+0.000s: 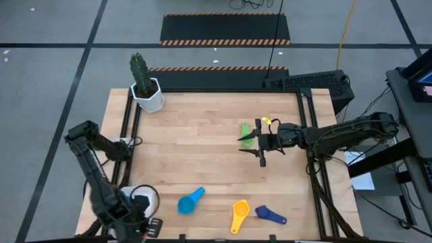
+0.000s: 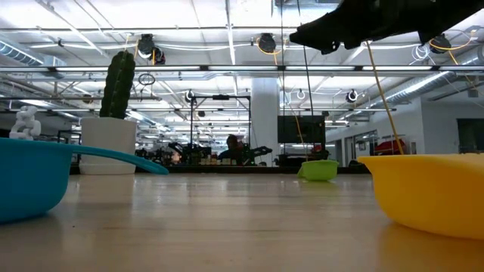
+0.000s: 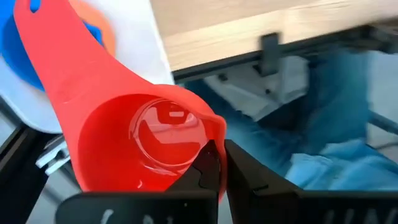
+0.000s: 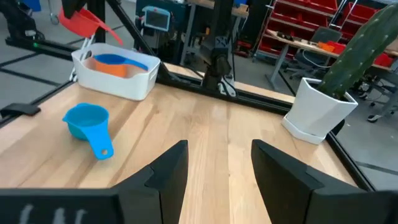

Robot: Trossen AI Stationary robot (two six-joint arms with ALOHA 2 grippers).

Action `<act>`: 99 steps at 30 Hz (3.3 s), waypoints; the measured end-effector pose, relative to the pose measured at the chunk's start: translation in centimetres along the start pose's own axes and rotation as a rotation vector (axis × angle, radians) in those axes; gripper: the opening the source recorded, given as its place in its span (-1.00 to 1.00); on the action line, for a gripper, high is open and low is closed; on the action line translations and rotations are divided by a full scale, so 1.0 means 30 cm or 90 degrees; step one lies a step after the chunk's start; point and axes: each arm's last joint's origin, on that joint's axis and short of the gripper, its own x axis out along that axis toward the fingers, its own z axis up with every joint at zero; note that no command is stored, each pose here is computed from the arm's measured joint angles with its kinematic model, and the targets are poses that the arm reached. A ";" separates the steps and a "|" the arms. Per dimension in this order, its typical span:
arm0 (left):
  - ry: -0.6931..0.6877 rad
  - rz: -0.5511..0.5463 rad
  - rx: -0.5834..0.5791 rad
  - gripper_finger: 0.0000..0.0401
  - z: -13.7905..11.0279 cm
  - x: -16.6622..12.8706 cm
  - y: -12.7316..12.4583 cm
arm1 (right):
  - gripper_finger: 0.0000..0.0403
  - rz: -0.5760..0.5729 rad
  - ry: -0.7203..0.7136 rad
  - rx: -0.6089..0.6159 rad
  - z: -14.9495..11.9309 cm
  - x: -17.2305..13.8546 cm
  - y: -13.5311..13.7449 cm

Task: Nest measuring cups in basket
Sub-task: Stack the red measuring cup on top of the blue measuring cup into the white bin, then stack the light blue measuring cup on top of the red measuring cup into the white bin

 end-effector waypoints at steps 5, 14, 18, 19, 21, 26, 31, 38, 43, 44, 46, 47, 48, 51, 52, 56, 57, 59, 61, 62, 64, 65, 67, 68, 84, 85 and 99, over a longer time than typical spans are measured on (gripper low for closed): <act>0.059 0.138 -0.054 -0.97 0.014 0.025 0.004 | -0.15 0.004 0.015 -0.003 -0.008 0.000 0.002; -0.058 0.263 -0.099 -0.92 0.045 0.089 0.044 | -0.15 0.004 0.015 -0.001 -0.008 0.000 0.002; -0.096 0.282 -0.102 -0.91 0.051 0.135 0.040 | -0.15 0.004 0.015 0.002 -0.008 0.000 0.002; -0.106 0.280 -0.099 -0.91 0.051 0.147 0.038 | -0.15 0.004 0.015 0.002 -0.008 0.000 0.002; -0.126 0.286 -0.094 -0.90 0.053 0.181 0.033 | -0.15 0.004 0.015 0.007 -0.008 0.000 0.002; -0.145 0.318 -0.077 -0.89 0.051 0.271 0.026 | -0.15 0.005 0.014 0.016 -0.007 0.000 0.003; -0.160 0.333 -0.071 -0.89 0.043 0.313 0.036 | -0.15 0.005 0.014 0.016 -0.007 0.000 0.003; -0.178 0.327 -0.046 -0.88 0.024 0.321 0.061 | -0.15 0.005 0.013 0.016 -0.007 0.000 0.003; -0.226 0.286 -0.001 -0.88 0.029 0.325 0.060 | -0.15 0.005 0.013 0.016 -0.006 0.000 0.003; -0.226 0.289 0.007 -0.88 0.031 0.327 0.057 | -0.15 0.005 0.012 0.016 -0.006 0.000 0.003; -0.225 0.292 0.020 -0.88 0.035 0.333 0.053 | -0.15 0.005 0.012 0.016 -0.006 0.000 0.003; -0.224 0.294 0.028 -0.88 0.035 0.335 0.053 | -0.15 0.005 0.012 0.016 -0.006 0.000 0.003; -0.223 0.294 0.031 -0.88 0.035 0.335 0.053 | -0.15 0.005 0.012 0.016 -0.006 0.000 0.003; -0.222 0.294 0.034 -0.86 0.035 0.335 0.053 | -0.15 0.005 0.012 0.016 -0.006 0.000 0.003; -0.223 0.295 0.035 -0.84 0.035 0.335 0.054 | -0.15 0.005 0.012 0.016 -0.006 0.000 0.003; -0.224 0.294 0.031 -0.64 0.035 0.335 0.054 | -0.15 0.005 0.012 0.016 -0.006 0.000 0.003; -0.225 0.294 0.027 -0.58 0.036 0.335 0.052 | -0.15 0.005 0.012 0.016 -0.006 0.000 0.003; -0.225 0.293 0.017 -0.46 0.041 0.334 0.047 | -0.15 0.005 0.012 0.016 -0.006 0.000 0.003; -0.228 0.293 0.006 -0.36 0.049 0.332 0.040 | -0.15 0.005 0.012 0.016 -0.006 0.000 0.003; -0.229 0.292 0.000 -0.32 0.054 0.331 0.035 | -0.15 0.005 0.012 0.016 -0.006 0.000 0.003; -0.227 0.290 -0.011 -0.26 0.064 0.327 0.023 | -0.15 0.005 0.012 0.016 -0.006 0.000 0.003; -0.225 0.287 -0.017 -0.24 0.070 0.321 0.016 | -0.15 0.005 0.012 0.016 -0.006 0.000 0.003; -0.219 0.277 -0.027 -0.24 0.084 0.300 0.001 | -0.15 0.005 0.012 0.016 -0.006 0.000 0.004; -0.219 0.268 -0.031 -0.24 0.091 0.287 -0.007 | -0.15 0.005 0.012 0.016 -0.006 0.000 0.004; -0.460 0.117 0.194 -0.47 0.262 0.114 -0.118 | -0.15 0.012 0.051 0.048 -0.025 -0.001 0.008; -0.478 0.119 0.220 -0.47 0.274 0.110 -0.127 | -0.15 0.013 0.055 0.055 -0.027 -0.001 0.008; -0.600 0.140 0.374 -0.47 0.399 0.073 -0.223 | -0.12 0.042 0.124 0.124 -0.081 0.059 0.195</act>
